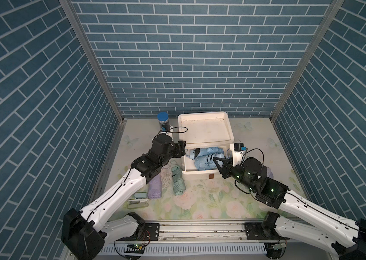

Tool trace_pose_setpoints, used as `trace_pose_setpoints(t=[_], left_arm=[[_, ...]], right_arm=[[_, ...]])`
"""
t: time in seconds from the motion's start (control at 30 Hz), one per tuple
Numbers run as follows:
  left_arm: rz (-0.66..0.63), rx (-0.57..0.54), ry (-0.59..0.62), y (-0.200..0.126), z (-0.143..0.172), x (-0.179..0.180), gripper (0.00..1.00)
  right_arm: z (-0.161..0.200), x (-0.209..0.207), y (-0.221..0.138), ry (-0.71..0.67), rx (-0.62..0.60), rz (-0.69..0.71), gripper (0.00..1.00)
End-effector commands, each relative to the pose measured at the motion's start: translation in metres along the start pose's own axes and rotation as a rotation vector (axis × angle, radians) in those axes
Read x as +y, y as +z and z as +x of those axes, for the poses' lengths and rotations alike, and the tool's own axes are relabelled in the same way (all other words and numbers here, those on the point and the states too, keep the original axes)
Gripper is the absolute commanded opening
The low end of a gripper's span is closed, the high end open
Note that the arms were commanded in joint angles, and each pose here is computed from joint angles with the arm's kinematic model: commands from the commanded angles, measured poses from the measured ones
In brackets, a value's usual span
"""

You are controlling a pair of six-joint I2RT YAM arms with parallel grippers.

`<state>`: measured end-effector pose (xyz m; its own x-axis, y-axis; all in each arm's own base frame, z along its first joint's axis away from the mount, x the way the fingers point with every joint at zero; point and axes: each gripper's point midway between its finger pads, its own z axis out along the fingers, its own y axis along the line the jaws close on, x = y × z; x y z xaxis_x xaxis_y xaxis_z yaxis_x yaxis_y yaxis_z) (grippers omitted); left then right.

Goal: Place the umbrella in the drawer by color
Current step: Place the umbrella in the drawer.

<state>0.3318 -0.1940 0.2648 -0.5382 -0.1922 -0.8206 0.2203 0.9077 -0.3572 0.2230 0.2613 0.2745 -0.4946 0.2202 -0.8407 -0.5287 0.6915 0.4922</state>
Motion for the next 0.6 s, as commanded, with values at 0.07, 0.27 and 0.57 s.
trace_pose_setpoints(t=[0.07,0.27,0.57], left_arm=[[0.013,0.013,0.004,0.002,0.007,0.000,0.74],[0.006,0.008,0.003,0.001,0.005,0.001,0.74],[0.004,0.006,0.000,0.000,0.003,0.001,0.73]], right_arm=[[-0.023,-0.007,0.007,0.005,-0.079,0.081,0.00],[-0.026,0.015,0.005,0.030,-0.056,-0.024,0.00],[-0.009,0.028,0.012,0.154,-0.012,-0.130,0.00]])
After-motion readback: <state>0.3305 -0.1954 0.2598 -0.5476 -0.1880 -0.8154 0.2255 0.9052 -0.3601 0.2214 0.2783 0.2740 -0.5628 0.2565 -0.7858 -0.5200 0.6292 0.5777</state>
